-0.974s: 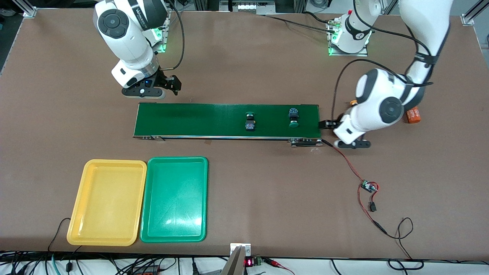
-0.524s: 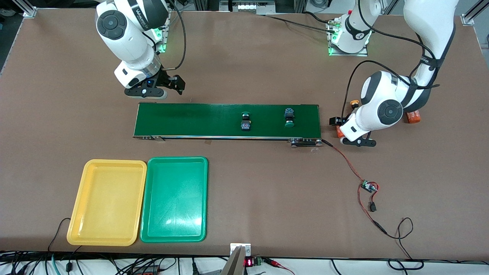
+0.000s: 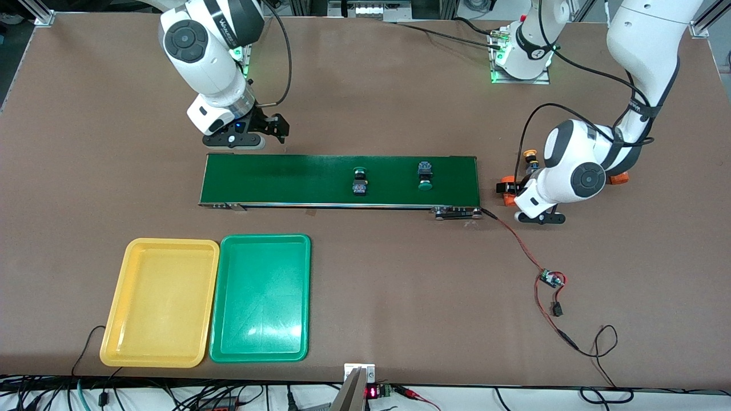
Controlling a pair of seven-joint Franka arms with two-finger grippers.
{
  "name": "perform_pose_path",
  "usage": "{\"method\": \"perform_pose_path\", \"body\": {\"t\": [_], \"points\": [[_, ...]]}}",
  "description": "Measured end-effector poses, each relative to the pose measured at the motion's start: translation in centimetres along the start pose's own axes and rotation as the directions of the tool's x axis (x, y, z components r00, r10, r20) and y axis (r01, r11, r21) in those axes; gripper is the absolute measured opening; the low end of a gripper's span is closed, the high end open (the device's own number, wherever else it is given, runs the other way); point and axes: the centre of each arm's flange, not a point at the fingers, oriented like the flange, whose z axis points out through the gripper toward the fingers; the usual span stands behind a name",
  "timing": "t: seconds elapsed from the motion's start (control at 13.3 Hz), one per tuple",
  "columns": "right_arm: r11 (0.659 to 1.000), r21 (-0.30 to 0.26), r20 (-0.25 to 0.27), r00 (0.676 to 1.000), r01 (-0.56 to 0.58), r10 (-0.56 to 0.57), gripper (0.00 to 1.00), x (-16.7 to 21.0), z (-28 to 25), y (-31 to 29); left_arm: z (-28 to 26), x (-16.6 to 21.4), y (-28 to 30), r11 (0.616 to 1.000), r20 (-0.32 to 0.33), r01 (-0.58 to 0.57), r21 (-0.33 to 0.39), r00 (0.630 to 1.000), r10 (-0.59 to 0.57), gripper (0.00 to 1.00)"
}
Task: Sort buttons by color to trays
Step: 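Grasp the orange cylinder with the left gripper while the right gripper reaches the button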
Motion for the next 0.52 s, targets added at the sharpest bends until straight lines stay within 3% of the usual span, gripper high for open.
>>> {"method": "perform_pose_path", "body": {"t": [0.07, 0.15, 0.37, 0.45, 0.52], "points": [[1.000, 0.001, -0.001, 1.000, 0.002, -0.002, 1.00, -0.2, 0.2, -1.0, 0.4, -0.1, -0.1, 1.000, 0.005, 0.001, -0.001, 1.000, -0.001, 1.00], [1.000, -0.002, -0.004, 1.000, 0.014, -0.014, 1.00, -0.3, 0.5, -2.0, 0.6, -0.1, 0.0, 1.000, 0.008, 0.000, -0.002, 1.000, 0.000, 0.93], [0.997, -0.036, -0.016, 0.998, 0.067, -0.068, 1.00, 0.2, 1.8, -4.4, 0.9, -0.2, 0.1, 1.000, 0.011, -0.002, -0.003, 1.000, 0.002, 0.59], [0.997, -0.036, -0.015, 0.997, 0.072, -0.073, 1.00, 0.5, 2.2, -5.2, 0.9, -0.2, 0.1, 1.000, 0.010, -0.002, -0.003, 1.000, 0.002, 0.50], [0.997, -0.034, -0.014, 0.997, 0.072, -0.073, 1.00, 0.9, 2.4, -5.8, 0.8, -0.2, 0.1, 1.000, 0.007, -0.002, -0.003, 1.000, 0.002, 0.50]]}}
